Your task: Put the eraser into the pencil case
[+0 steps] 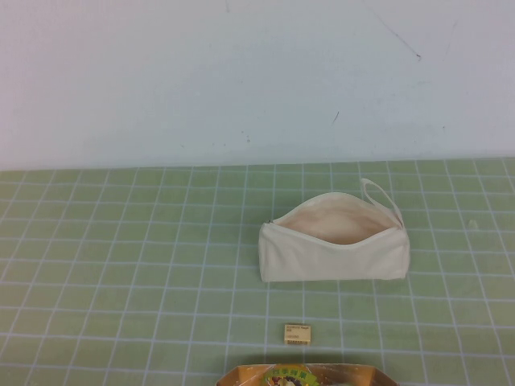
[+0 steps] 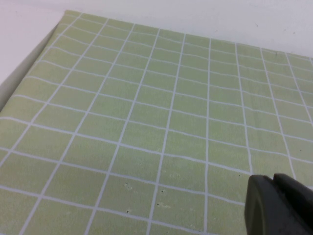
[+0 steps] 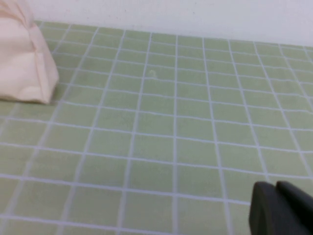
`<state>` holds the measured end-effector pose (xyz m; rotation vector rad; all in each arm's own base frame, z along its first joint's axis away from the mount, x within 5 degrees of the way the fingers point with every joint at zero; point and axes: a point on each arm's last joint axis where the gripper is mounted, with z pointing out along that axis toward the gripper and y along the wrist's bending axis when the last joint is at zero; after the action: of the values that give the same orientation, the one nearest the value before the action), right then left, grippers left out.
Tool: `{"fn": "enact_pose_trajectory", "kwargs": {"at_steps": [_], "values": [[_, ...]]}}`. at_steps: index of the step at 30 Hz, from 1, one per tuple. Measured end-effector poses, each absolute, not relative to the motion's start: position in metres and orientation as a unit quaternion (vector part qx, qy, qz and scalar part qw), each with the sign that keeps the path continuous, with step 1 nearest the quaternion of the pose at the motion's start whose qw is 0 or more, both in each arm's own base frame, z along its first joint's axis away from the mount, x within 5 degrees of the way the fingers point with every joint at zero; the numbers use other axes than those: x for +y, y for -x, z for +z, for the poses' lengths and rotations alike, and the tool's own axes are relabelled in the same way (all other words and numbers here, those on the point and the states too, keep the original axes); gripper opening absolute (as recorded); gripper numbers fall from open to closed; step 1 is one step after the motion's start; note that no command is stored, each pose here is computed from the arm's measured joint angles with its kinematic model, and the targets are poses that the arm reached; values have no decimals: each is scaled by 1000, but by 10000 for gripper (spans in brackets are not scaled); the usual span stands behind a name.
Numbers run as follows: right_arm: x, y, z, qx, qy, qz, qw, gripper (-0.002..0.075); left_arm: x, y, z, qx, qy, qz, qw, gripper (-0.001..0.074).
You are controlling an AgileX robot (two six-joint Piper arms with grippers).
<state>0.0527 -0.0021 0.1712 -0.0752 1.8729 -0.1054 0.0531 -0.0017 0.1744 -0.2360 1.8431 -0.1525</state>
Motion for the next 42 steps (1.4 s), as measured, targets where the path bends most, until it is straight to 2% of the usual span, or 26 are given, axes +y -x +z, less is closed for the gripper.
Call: {"fn": "enact_pose_trajectory", "kwargs": {"at_steps": [3,5,8,9,12,16,18,20,24,27,30,33,39,42], "values": [[2,-53,173,798,-7,14,602,-1,-2,-53,174,794,102,-66,596,-1],[7,-54,176,786,-57,85,609,-1,-2,-53,174,794,102,-66,596,-1],[16,-54,182,750,-169,240,592,-1,-2,-53,174,794,102,-66,596,-1],[17,-54,183,739,-191,271,587,-1,-2,-53,174,794,102,-66,596,-1],[18,-55,188,710,-225,317,587,-1,-2,-53,174,794,102,-66,596,-1],[16,-55,191,698,-227,314,602,-1,-2,-53,174,794,102,-66,596,-1],[16,-55,191,708,-198,289,614,-1,-2,-53,174,794,102,-67,596,-1],[19,-54,198,723,-128,247,633,-1,-2,-53,174,794,103,-67,596,-2],[30,-42,245,716,48,170,676,-1,-2,-53,174,793,103,-68,596,-1],[33,-39,288,716,133,120,675,-1,-2,-53,174,793,104,-69,596,-1],[36,-46,329,740,209,78,634,-1,-2,-53,174,793,104,-69,596,-1],[37,-68,359,780,273,64,559,-1,-2,-53,174,793,104,-69,596,-1],[47,-129,412,798,419,112,418,-1,-2,-53,174,793,104,-70,596,-1],[57,-162,424,794,447,129,391,-1,-2,-53,174,793,104,-70,596,-1]]}}
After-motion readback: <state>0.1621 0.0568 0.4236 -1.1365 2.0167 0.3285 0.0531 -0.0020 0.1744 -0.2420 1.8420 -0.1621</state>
